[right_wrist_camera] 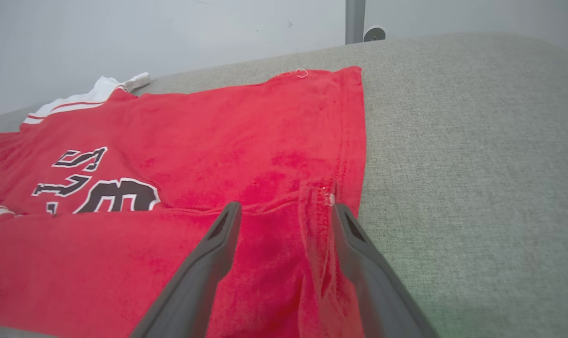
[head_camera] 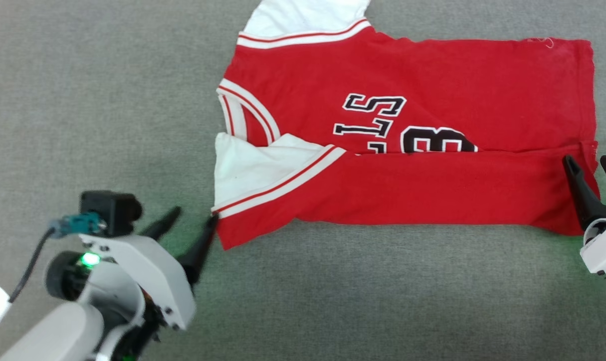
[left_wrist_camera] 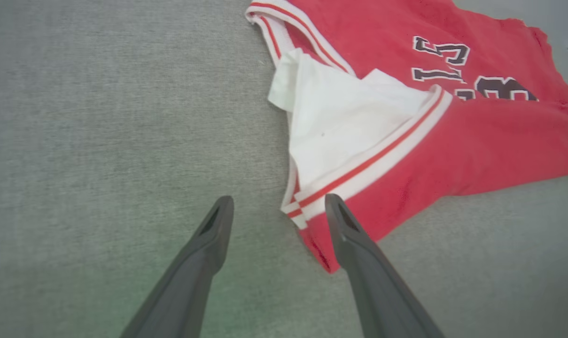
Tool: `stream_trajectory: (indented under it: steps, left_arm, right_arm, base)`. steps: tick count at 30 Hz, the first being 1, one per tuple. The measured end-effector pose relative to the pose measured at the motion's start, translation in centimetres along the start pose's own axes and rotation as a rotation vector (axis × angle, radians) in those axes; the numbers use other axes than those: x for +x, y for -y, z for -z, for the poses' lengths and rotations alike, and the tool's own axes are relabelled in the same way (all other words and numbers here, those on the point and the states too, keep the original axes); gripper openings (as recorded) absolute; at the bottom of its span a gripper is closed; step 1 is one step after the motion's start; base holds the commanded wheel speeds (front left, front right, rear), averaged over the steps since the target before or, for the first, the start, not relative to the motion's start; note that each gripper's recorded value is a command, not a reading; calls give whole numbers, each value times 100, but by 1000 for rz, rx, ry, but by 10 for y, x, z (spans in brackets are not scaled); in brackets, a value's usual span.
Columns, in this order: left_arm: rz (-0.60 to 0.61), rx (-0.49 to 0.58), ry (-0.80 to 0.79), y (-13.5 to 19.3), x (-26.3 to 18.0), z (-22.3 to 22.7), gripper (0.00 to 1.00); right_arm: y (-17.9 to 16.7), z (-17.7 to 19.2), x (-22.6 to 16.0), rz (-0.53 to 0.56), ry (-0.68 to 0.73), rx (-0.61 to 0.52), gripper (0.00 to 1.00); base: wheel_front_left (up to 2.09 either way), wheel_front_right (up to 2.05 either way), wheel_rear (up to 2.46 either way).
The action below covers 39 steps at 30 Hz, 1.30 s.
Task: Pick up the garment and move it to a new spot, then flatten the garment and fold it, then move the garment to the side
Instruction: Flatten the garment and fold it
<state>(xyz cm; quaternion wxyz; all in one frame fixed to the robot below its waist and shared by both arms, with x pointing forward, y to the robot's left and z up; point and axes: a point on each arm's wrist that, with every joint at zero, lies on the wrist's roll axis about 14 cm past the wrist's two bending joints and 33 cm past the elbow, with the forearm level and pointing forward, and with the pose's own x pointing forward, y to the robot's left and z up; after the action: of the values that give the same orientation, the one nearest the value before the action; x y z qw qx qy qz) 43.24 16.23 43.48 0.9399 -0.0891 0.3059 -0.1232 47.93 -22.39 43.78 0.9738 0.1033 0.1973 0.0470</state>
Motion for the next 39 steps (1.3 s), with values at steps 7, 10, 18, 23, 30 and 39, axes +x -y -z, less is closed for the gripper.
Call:
stream_trajectory:
  steps: [7, 10, 18, 23, 30, 39]
  left_arm:
    - [100, -20, -75, 31, 2, 11, 100]
    - [107, -22, -102, 32, 9, 17, 100]
    - [85, 4, -151, 23, 28, 32, 100]
    - [100, -37, -147, 25, 33, 34, 39]
    - [122, -58, -133, 29, 34, 36, 0]
    - [136, -75, -122, 32, 32, 39, 0]
  right_arm:
    - [5, 1, -8, 14, 2, -18, 100]
    - [6, 0, -12, 19, 6, -22, 100]
    - [4, -6, -19, 16, 17, -48, 100]
    - [2, -12, -24, 12, 17, -65, 100]
    - [3, -11, -35, -1, -84, -94, 100]
    - [11, 26, -43, -4, -426, -187, 100]
  base:
    - [0, 0, 0]
    - [0, 0, 0]
    - [0, 0, 0]
    - [0, 0, 0]
    - [0, 0, 0]
    - [0, 0, 0]
